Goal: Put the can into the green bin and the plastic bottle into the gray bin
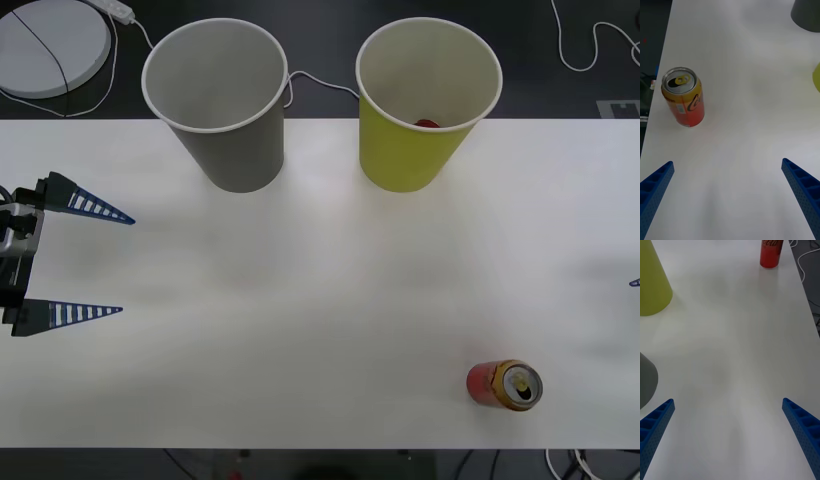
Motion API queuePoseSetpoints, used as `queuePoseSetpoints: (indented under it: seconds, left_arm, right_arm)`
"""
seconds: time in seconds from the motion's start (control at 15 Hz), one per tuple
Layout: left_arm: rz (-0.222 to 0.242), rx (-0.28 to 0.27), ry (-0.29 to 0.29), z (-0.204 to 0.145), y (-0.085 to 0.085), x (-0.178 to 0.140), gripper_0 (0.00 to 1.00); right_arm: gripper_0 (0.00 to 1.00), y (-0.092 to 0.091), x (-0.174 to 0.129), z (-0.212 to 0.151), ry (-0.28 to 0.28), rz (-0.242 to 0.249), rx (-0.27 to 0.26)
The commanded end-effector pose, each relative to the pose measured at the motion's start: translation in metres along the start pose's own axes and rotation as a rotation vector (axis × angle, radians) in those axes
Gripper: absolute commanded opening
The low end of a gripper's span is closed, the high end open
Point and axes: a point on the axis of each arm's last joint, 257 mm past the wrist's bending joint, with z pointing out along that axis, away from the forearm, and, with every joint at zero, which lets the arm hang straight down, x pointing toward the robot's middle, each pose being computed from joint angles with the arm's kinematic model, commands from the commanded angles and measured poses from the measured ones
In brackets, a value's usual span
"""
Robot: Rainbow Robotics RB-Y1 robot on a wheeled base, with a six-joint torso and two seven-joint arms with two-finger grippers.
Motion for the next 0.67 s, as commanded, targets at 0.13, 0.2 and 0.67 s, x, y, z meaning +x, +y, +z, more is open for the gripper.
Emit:
queuePoseSetpoints:
  seconds: [0.13, 0.2, 0.67]
  left_arm:
    - [0.000, 0.000, 0.000, 0.000, 0.000, 0.000, 1.00]
    - [0.000, 0.000, 0.000, 0.000, 0.000, 0.000, 1.00]
    - [0.000, 0.000, 0.000, 0.000, 0.000, 0.000, 1.00]
  right_arm:
    - [1.00, 0.019, 0.016, 0.002, -0.016, 0.014, -0.014]
    - [1.00, 0.023, 0.020, 0.002, -0.017, 0.025, -0.015]
    - [1.00, 0.050, 0.029, 0.028, -0.136, 0.171, 0.003]
